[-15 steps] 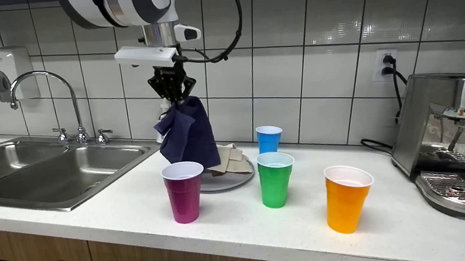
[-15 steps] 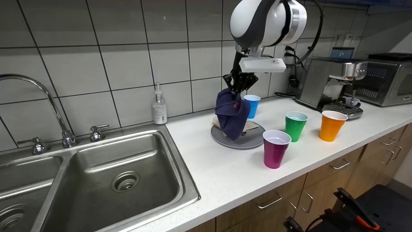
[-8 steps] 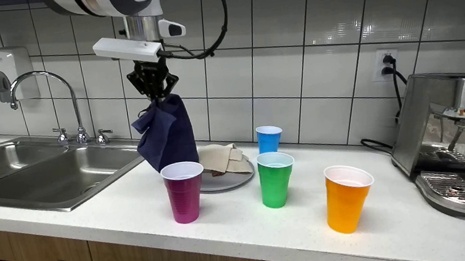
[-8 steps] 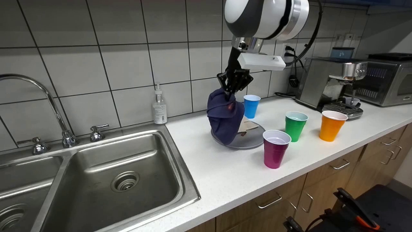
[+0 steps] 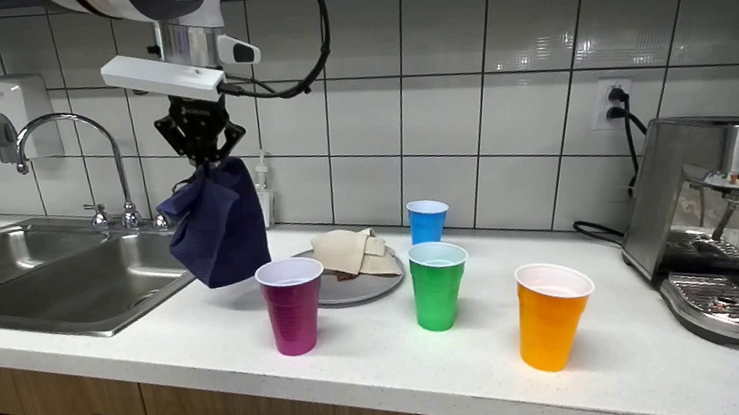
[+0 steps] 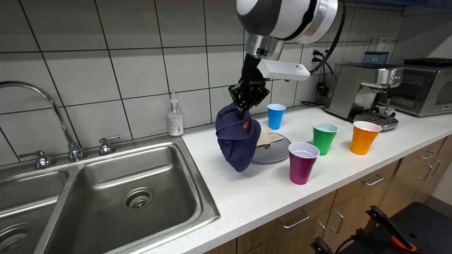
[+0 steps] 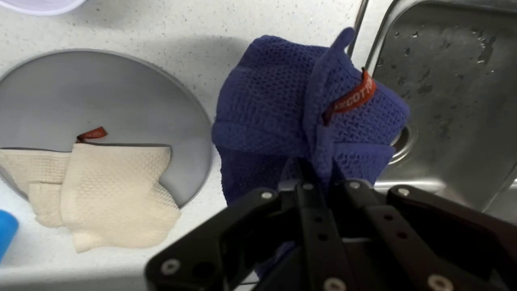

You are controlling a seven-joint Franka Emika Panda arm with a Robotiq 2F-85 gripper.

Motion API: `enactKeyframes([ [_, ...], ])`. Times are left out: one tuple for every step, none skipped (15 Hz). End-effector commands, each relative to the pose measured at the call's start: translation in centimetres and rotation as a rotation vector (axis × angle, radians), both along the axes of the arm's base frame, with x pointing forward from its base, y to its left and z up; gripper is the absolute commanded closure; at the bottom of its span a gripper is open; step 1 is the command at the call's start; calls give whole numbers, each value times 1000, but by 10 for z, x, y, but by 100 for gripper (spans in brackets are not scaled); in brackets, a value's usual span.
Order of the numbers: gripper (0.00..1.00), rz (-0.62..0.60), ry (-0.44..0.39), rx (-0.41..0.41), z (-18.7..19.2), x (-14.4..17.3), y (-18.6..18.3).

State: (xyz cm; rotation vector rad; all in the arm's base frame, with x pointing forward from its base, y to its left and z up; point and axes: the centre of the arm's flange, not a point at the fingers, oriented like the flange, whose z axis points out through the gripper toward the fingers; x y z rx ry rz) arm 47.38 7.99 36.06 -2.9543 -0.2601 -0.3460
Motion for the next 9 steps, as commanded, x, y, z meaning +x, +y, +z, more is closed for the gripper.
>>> enactKeyframes([
  [98, 68, 33, 11, 0, -20, 8],
  [98, 75, 48, 5, -5, -22, 11],
  [98, 79, 61, 0, -10, -24, 12],
  [98, 82, 76, -6, -16, -26, 13],
  [98, 83, 88, -13, -22, -29, 14],
  [98, 83, 99, -19, -27, -30, 15],
  [98, 81, 107, -27, -32, -31, 15],
  [98, 80, 113, -36, -36, -31, 14],
  [98, 81, 120, -46, -41, -32, 14],
])
